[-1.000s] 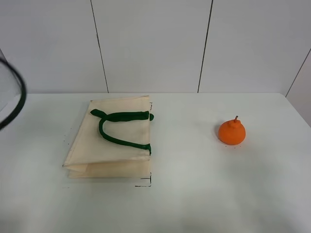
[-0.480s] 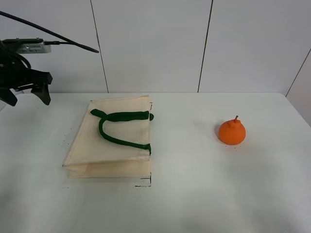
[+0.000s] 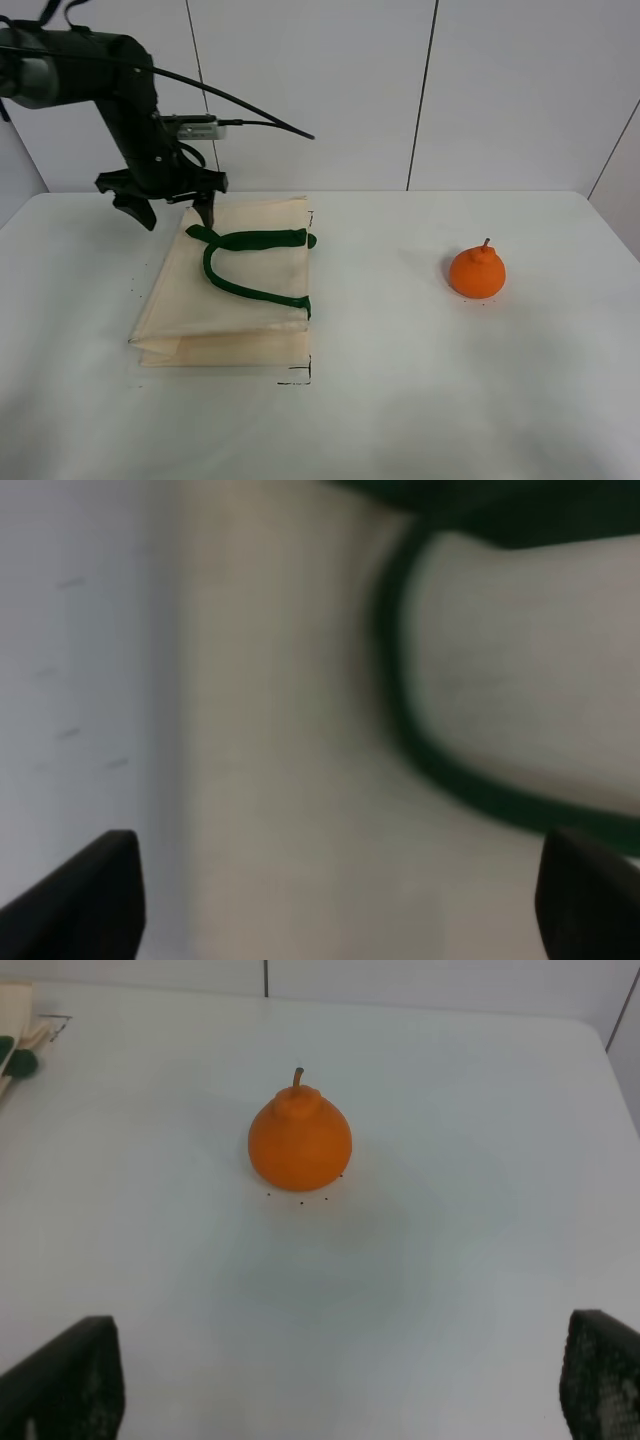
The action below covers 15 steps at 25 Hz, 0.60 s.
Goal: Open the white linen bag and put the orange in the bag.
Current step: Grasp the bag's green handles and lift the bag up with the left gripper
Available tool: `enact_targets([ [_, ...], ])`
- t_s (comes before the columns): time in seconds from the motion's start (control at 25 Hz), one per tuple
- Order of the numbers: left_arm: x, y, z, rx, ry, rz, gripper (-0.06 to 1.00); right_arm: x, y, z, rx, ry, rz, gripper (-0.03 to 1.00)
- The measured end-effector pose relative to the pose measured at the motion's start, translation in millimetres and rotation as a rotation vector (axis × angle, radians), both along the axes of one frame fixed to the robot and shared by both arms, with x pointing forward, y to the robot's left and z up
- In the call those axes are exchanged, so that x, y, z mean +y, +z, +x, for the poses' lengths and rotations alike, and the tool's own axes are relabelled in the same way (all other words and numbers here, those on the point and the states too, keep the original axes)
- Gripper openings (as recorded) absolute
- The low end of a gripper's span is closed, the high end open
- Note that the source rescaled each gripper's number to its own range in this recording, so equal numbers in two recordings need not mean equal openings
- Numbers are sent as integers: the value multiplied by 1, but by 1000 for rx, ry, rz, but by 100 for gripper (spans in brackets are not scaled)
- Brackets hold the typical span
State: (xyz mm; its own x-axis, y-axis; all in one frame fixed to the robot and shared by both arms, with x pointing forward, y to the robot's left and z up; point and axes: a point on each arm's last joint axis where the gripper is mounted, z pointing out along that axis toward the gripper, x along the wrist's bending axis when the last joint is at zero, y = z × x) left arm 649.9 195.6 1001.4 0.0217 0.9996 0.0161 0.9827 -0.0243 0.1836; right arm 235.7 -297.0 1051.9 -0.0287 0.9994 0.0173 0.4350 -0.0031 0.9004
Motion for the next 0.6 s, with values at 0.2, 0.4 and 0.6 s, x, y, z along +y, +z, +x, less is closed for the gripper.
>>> enact_targets([
  [0.2,-32,-25,10,25,-21,-7,98,0,0,0,0,0,0,100],
  [0.4,-38,-61,15,91,-5,-3,98,0,0,0,0,0,0,100],
  [0.6,-39,-87,20,106,-7,4,98,0,0,0,0,0,0,100],
])
